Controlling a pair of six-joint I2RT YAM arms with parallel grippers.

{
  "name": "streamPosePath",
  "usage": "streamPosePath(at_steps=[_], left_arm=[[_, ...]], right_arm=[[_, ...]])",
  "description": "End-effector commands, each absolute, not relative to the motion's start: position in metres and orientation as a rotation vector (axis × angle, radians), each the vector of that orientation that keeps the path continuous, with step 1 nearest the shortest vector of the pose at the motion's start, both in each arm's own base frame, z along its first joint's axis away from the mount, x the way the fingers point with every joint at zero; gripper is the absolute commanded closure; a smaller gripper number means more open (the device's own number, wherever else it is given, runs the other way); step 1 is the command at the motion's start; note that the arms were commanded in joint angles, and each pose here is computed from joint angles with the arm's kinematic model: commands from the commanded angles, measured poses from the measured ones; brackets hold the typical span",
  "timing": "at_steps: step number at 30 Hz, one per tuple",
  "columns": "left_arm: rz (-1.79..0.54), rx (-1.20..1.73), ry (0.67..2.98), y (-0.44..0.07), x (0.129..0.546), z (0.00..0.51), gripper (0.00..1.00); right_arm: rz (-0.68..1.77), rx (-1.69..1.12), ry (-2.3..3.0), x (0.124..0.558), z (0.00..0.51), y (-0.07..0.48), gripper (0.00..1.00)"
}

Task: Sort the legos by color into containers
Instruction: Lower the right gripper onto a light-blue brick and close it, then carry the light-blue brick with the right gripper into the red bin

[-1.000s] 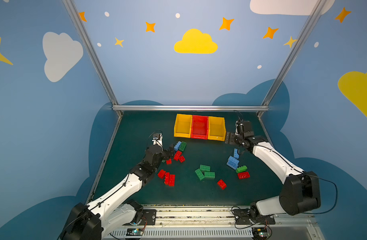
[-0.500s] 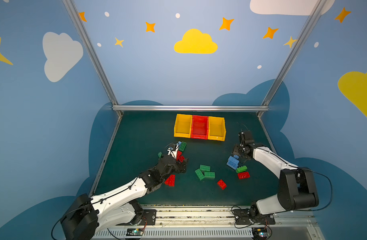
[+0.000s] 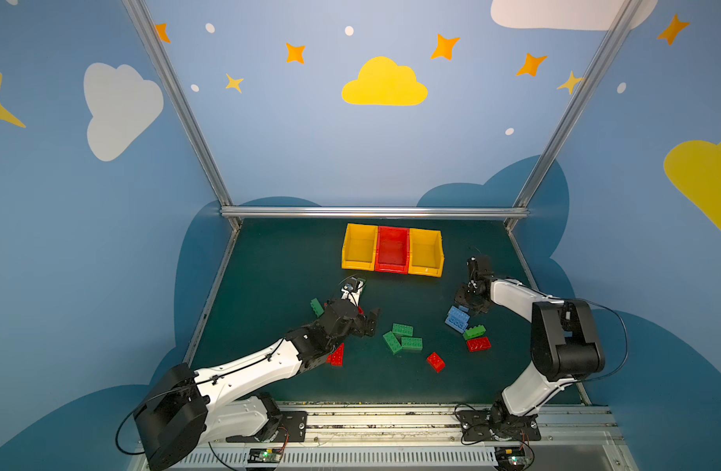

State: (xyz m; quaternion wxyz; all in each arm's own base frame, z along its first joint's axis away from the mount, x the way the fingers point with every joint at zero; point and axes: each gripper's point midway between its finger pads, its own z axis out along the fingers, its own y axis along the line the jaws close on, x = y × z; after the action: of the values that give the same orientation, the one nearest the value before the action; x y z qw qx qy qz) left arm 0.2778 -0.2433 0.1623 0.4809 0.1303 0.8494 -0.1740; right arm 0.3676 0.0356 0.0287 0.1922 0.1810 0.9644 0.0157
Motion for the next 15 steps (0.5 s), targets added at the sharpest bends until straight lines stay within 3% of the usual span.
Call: streamPosePath(at_steps=[1, 7, 15], left_arm=[[-0.382, 0.332, 2.065, -0.243, 0.281, 0.167, 0.00], [-0.343, 0.339, 2.083, -0.239, 0.282, 0.161, 0.00], [-0.291, 0.338, 2.095, -0.229, 0.281, 0.158, 0.00]], right_arm=[[0.062, 0.518, 2.733, 0.372, 0.028, 0.039, 0.65], [0.008, 0.531, 2.769, 0.368, 0.027, 0.034, 0.77], [-0.056, 0.441, 2.757, 0.367, 0.060, 0.036, 0.82]])
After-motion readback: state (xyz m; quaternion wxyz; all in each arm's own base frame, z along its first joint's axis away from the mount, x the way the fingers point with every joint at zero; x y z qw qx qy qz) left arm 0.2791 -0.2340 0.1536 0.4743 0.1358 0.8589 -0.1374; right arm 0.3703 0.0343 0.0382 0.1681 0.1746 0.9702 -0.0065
